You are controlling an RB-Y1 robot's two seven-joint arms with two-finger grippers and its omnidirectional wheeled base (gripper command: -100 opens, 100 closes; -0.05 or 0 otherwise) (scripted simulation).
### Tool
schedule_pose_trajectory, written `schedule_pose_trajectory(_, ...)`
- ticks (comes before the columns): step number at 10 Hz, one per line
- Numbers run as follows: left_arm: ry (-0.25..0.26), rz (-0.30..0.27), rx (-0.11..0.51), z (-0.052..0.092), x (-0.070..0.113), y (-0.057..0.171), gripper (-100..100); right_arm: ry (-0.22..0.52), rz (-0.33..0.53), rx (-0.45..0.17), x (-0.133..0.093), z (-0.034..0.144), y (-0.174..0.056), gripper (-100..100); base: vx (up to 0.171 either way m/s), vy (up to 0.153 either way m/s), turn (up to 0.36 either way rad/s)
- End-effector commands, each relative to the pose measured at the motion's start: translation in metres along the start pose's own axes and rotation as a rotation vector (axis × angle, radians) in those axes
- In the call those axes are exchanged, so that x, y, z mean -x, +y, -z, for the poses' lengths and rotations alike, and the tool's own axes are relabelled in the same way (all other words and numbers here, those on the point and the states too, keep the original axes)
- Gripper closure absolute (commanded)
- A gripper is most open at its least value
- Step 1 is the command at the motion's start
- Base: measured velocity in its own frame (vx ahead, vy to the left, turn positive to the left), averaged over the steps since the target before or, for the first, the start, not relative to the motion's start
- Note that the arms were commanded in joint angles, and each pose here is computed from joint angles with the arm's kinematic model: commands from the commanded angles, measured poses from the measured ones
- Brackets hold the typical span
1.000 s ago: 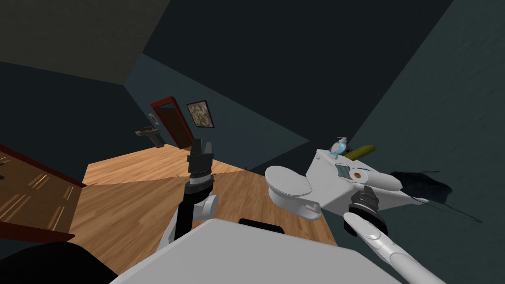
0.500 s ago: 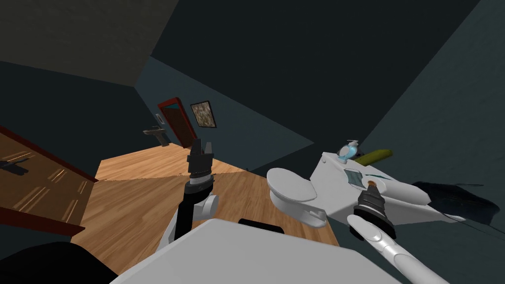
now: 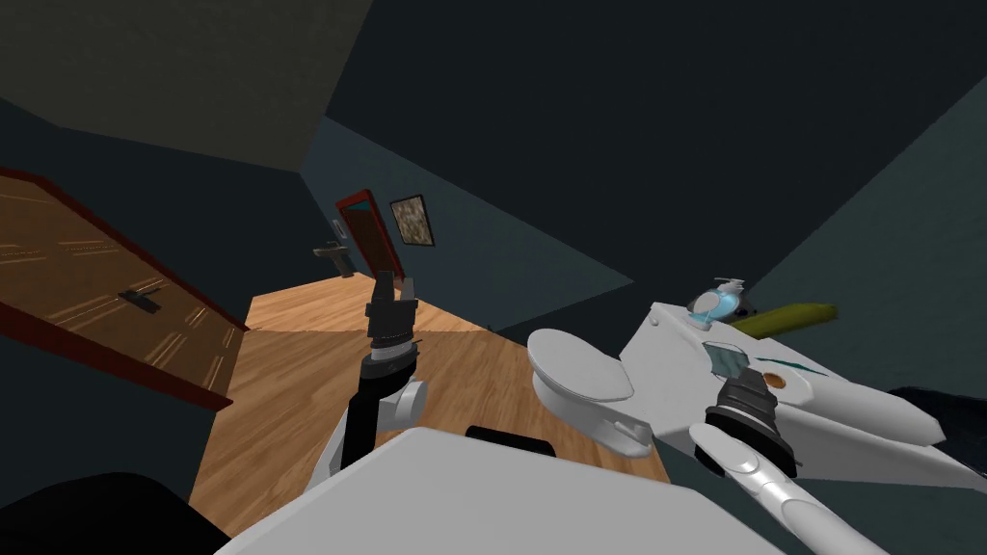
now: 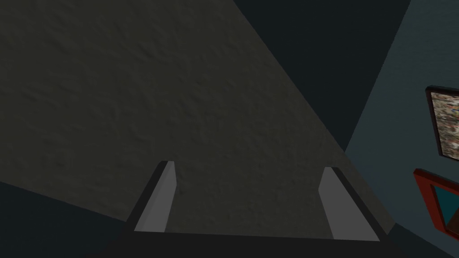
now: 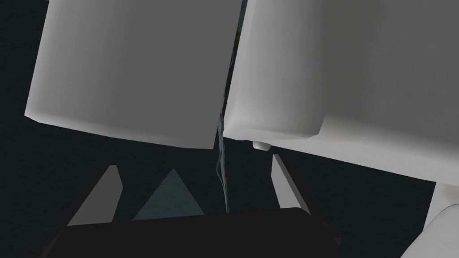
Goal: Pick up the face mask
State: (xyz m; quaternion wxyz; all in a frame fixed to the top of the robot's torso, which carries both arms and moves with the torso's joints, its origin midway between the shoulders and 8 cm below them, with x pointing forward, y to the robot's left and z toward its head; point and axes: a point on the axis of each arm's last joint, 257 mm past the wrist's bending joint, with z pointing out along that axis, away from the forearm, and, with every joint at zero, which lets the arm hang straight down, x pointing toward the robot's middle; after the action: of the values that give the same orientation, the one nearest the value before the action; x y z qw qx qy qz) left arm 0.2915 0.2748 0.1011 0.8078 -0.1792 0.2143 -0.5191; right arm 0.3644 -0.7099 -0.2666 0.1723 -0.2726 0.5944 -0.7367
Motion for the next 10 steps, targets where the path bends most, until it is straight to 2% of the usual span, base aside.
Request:
schedule_pose_trajectory(1, 0.000, 0.000, 0.000, 0.000, 0.000, 0.000, 0, 0.053, 0.009, 0.009, -0.025, -0.006, 0.002, -100, -0.112, -0.051, 0.330)
schedule_pose_trajectory(2, 0.000, 0.000, 0.000, 0.000, 0.000, 0.000, 0, 0.087, 0.013, 0.015, -0.041, -0.010, 0.003, -100, -0.110, -0.038, 0.390)
schedule_pose_trajectory(3, 0.000, 0.000, 0.000, 0.000, 0.000, 0.000, 0, 0.066, -0.019, 0.001, -0.027, -0.011, -0.005, -100, -0.069, -0.029, 0.096)
schedule_pose_trajectory(4, 0.000, 0.000, 0.000, 0.000, 0.000, 0.000, 0, 0.083, 0.007, 0.013, -0.039, -0.010, 0.001, -100, -0.022, -0.002, -0.029)
schedule_pose_trajectory(5, 0.000, 0.000, 0.000, 0.000, 0.000, 0.000, 0, 0.087, 0.013, 0.015, -0.041, -0.010, 0.003, -100, 0.006, 0.014, 0.000)
schedule_pose_trajectory(6, 0.000, 0.000, 0.000, 0.000, 0.000, 0.000, 0, 0.079, 0.005, 0.012, -0.035, -0.011, 0.001, -100, 0.005, 0.008, 0.000)
schedule_pose_trajectory(7, 0.000, 0.000, 0.000, 0.000, 0.000, 0.000, 0, 0.079, 0.005, 0.012, -0.035, -0.011, 0.001, 100, 0.000, 0.000, 0.000)
schedule_pose_trajectory(10, 0.000, 0.000, 0.000, 0.000, 0.000, 0.000, 0, 0.079, 0.010, 0.020, -0.036, -0.009, 0.004, 100, -0.001, 0.001, -0.003)
